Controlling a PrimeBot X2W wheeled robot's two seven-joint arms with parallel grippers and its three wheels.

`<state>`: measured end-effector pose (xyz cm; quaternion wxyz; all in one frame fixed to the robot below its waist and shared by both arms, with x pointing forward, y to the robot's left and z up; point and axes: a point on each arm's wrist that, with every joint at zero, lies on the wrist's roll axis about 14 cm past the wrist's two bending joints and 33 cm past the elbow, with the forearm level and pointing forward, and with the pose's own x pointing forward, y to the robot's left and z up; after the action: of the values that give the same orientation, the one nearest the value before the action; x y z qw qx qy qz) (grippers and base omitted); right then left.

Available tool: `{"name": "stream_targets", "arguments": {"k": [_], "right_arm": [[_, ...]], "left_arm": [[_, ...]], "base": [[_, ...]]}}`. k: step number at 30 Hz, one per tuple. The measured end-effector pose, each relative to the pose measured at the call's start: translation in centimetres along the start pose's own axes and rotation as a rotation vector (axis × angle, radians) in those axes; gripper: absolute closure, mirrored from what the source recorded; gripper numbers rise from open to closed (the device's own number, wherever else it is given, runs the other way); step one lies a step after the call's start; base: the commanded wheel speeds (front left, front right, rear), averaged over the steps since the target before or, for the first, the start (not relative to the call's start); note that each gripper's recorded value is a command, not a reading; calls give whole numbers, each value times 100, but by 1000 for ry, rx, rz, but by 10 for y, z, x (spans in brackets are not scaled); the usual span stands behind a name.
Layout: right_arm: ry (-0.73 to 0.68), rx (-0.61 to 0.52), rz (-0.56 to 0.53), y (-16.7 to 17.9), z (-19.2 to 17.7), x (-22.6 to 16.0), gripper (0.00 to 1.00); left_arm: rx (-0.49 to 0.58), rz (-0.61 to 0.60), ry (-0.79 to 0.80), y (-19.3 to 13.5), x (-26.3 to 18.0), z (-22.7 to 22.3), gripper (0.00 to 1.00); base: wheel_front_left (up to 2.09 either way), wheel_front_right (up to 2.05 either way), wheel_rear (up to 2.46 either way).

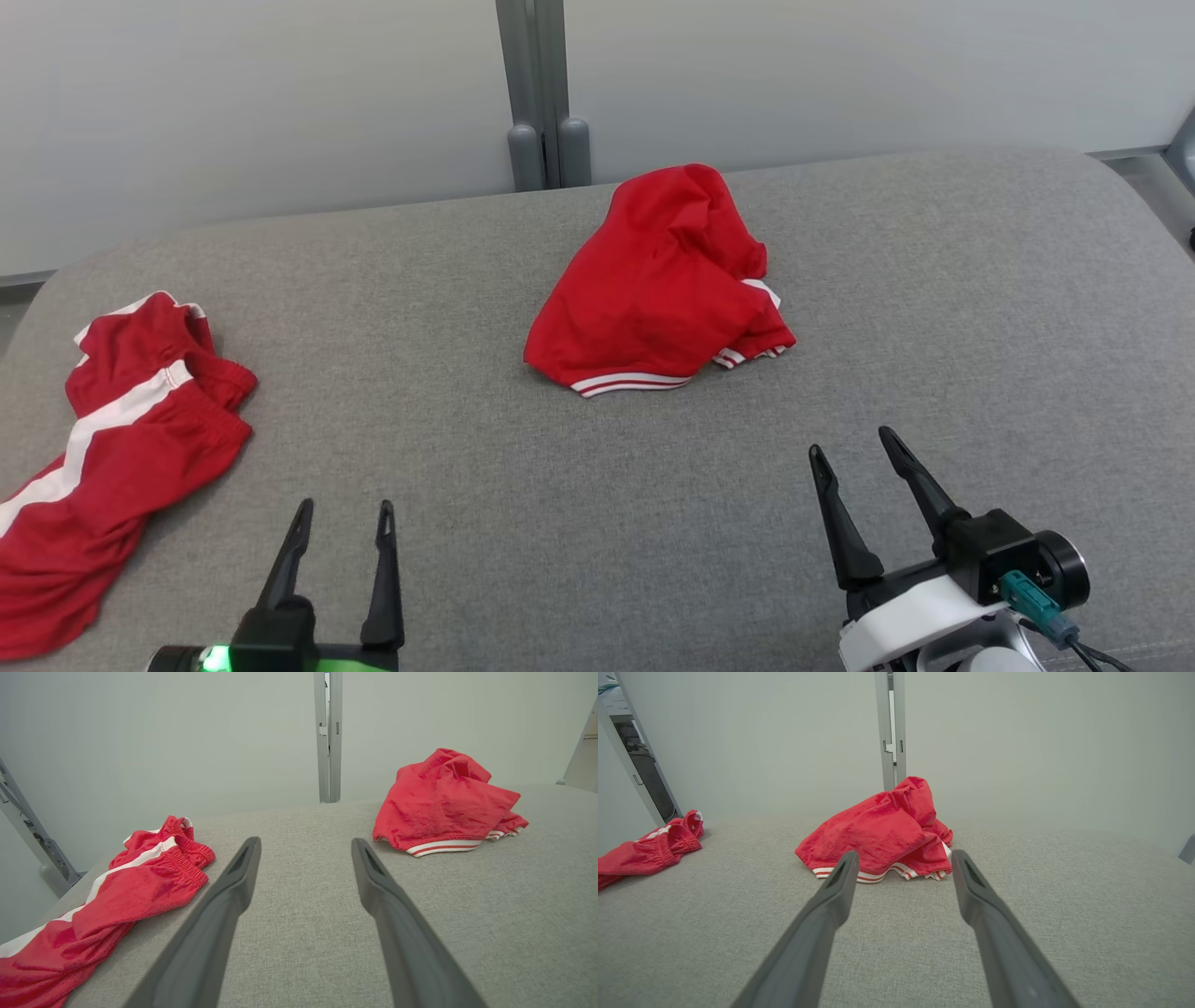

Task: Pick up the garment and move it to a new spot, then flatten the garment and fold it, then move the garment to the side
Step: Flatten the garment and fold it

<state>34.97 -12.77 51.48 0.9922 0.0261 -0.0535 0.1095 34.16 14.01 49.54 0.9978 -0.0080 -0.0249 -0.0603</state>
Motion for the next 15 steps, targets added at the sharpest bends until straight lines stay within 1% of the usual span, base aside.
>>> {"name": "stream_targets", "arguments": {"k": [5,11,13,15], "right_arm": [[12,-2,-7,-3,-4,3,0],[5,-10,-16,-10,-3,17,0],[8,-13,-23,-14,-5,23,0],[14,-12,-37,-20,-8,27,0]], "left_arm": [[57,-119,3,-27,22,-3,0],[155,-298,-2,-64,57,-6,0],[192,-369,13,-78,67,-14,0],[202,-402,34,-86,77,-23,0]], "base": [[0,0,0],[0,0,0],[0,0,0],[0,0,0]]}}
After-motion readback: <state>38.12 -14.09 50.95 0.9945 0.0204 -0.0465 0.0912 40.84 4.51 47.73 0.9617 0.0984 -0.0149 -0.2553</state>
